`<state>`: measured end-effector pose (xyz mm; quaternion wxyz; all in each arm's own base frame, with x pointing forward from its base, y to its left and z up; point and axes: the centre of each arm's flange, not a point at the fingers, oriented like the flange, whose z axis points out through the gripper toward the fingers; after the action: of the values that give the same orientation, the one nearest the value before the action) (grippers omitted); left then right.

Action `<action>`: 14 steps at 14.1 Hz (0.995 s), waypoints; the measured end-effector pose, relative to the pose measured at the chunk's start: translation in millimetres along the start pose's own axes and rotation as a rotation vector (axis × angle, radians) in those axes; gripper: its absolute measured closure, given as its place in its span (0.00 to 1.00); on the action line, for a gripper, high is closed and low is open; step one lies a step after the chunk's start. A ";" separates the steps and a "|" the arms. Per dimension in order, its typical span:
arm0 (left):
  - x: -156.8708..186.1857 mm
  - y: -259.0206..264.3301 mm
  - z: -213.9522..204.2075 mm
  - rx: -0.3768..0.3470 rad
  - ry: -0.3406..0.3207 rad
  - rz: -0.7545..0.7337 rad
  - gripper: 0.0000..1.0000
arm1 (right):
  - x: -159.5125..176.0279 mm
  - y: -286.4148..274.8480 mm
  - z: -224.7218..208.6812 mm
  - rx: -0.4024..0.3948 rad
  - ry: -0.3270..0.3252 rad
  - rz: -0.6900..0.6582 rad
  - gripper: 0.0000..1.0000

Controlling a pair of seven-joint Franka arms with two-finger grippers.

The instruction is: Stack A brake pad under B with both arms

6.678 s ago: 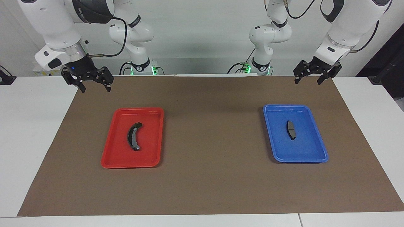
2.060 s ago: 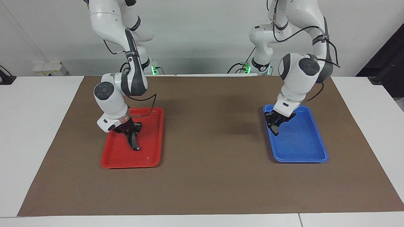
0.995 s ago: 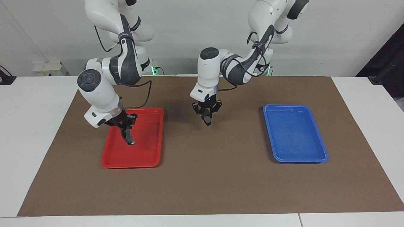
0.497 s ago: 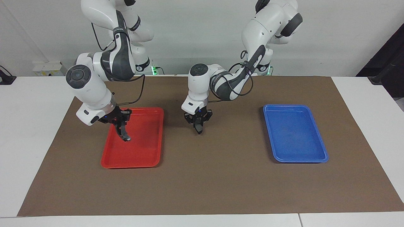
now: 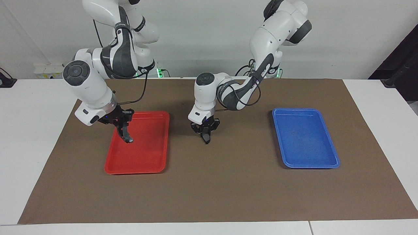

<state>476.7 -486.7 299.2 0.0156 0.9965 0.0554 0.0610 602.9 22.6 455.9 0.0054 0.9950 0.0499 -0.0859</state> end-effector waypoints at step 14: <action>69.4 -35.5 -91.8 0.135 -0.017 -0.052 0.00 | 2.0 -30.1 -2.6 0.003 0.009 -0.047 0.59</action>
<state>530.0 -441.4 397.3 -0.0495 0.9940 0.0851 0.0483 602.2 52.7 458.0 0.0016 0.9940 0.0734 -0.0816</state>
